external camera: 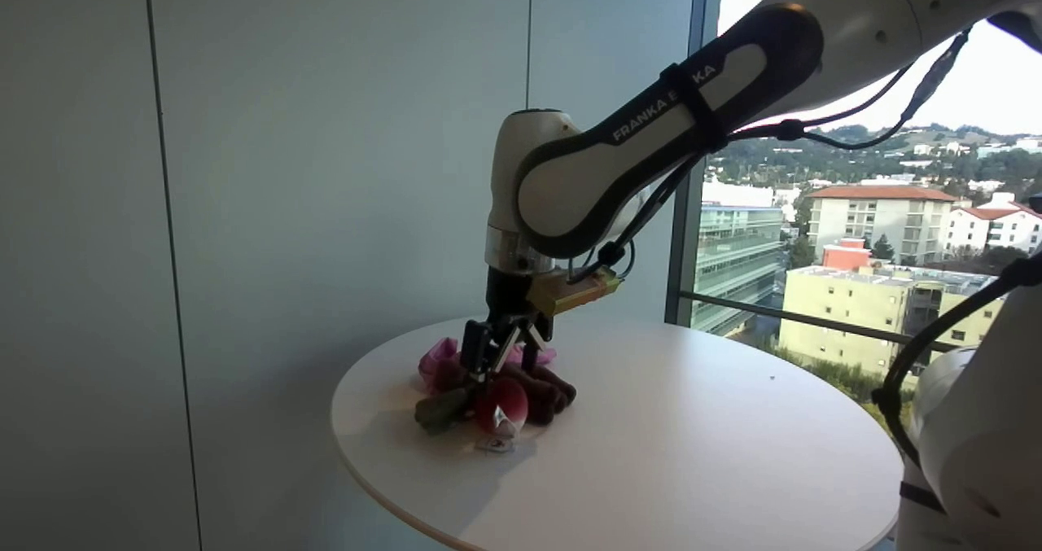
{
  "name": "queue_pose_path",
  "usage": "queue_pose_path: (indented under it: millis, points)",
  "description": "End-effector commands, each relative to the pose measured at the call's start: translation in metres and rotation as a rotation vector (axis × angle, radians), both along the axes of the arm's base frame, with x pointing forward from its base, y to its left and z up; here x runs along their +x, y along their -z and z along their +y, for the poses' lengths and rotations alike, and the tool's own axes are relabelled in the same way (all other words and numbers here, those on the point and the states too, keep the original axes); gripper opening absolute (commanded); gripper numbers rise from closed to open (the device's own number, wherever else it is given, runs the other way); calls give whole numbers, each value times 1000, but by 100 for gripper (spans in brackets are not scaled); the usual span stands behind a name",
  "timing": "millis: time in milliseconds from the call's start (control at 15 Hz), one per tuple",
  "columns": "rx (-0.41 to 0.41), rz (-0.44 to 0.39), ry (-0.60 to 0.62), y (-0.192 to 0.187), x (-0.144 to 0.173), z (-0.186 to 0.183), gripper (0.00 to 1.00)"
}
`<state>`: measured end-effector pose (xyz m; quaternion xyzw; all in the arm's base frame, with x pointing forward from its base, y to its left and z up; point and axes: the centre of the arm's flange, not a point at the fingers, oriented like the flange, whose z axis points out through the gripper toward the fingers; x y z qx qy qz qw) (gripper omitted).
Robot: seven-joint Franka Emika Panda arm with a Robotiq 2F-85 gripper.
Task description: Pile the objects, which are on the table, on the right
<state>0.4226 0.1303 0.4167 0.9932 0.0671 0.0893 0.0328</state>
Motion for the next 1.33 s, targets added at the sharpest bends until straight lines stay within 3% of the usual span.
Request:
queue_pose_path:
  millis: [0,267,333,400,533,933,1067,1267]
  points:
    - [42,-126,88,26,12,4,100]
    - [-6,-222,104,49,24,7,100]
    - [-71,-242,92,55,25,7,94]
    - [-113,-238,83,61,25,6,74]
    - [-193,-245,80,67,23,1,58]
    - [-237,-227,110,60,19,1,15]
    - [-239,-234,125,44,23,-3,8]
    - [-226,-308,194,-6,42,-26,8]
